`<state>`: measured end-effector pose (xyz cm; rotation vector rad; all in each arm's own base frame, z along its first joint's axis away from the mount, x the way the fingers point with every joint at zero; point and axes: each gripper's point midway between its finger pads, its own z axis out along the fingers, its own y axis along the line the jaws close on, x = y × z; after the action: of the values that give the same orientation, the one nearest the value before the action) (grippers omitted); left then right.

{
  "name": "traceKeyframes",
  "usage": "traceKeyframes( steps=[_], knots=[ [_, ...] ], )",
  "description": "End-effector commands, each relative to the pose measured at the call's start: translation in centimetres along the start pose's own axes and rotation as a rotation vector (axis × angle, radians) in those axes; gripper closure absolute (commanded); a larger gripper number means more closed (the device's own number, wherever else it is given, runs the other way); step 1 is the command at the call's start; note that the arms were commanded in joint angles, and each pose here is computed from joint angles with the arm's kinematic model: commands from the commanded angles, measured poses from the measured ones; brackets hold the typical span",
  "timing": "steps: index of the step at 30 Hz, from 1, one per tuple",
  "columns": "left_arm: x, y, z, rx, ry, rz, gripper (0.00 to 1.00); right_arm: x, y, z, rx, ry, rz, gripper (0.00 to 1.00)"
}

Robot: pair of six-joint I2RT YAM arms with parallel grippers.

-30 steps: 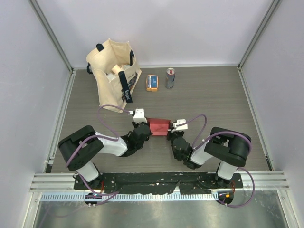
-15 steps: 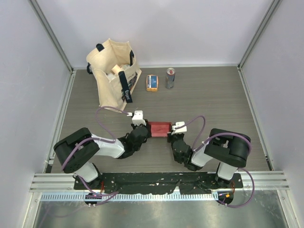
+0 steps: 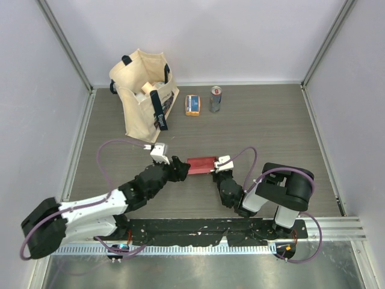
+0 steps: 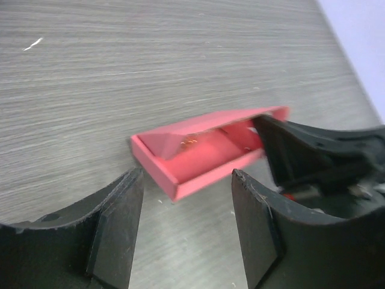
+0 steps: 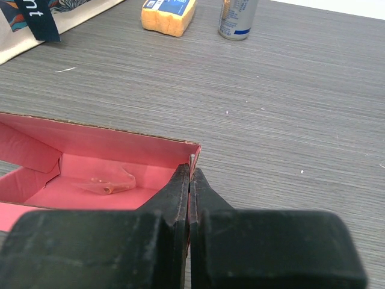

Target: Fold the paper box

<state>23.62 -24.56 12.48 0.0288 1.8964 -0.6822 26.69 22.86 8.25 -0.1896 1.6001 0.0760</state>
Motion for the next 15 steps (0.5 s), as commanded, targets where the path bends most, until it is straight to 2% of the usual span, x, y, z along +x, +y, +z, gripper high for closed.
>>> traceKeyframes(
  steps=[1, 2, 3, 5, 6, 7, 10, 12, 15],
  knots=[
    [0.5, -1.7, -3.4, 0.146, 0.106, 0.034, 0.36, -3.5, 0.2, -0.1, -0.009, -0.13, 0.153, 0.98],
    [-0.2, -2.3, -3.9, 0.163, 0.106, 0.033, 0.36, -3.5, 0.2, -0.1, -0.012, -0.13, 0.153, 0.98],
    [-2.9, -3.6, -4.3, 0.183, 0.061, 0.01, 0.36, -3.6, 0.2, -0.1, -0.012, -0.131, 0.153, 0.99],
    [-4.6, -3.8, -4.3, 0.137, 0.071, -0.018, 0.41, -3.5, 0.0, -0.1, -0.006, -0.129, 0.152, 0.99],
    [-8.0, -5.3, -4.1, 0.157, 0.033, -0.049, 0.42, -3.5, -0.1, -0.1, -0.005, -0.129, 0.151, 0.99],
    [-7.4, -5.0, -3.0, 0.115, 0.093, -0.041, 0.47, -3.5, -0.1, -0.1, -0.003, -0.128, 0.151, 0.99],
    [-8.3, -5.9, 0.5, 0.092, 0.176, -0.072, 0.56, -3.5, -0.2, -0.1, 0.002, -0.128, 0.145, 0.98],
    [-8.6, -6.0, 2.4, 0.098, 0.202, -0.096, 0.58, -3.5, -0.2, -0.1, 0.003, -0.128, 0.145, 0.99],
    [-5.8, -6.9, 5.6, 0.128, 0.332, -0.095, 0.63, -3.5, -0.1, -0.1, 0.005, -0.129, 0.149, 0.98]
  ],
)
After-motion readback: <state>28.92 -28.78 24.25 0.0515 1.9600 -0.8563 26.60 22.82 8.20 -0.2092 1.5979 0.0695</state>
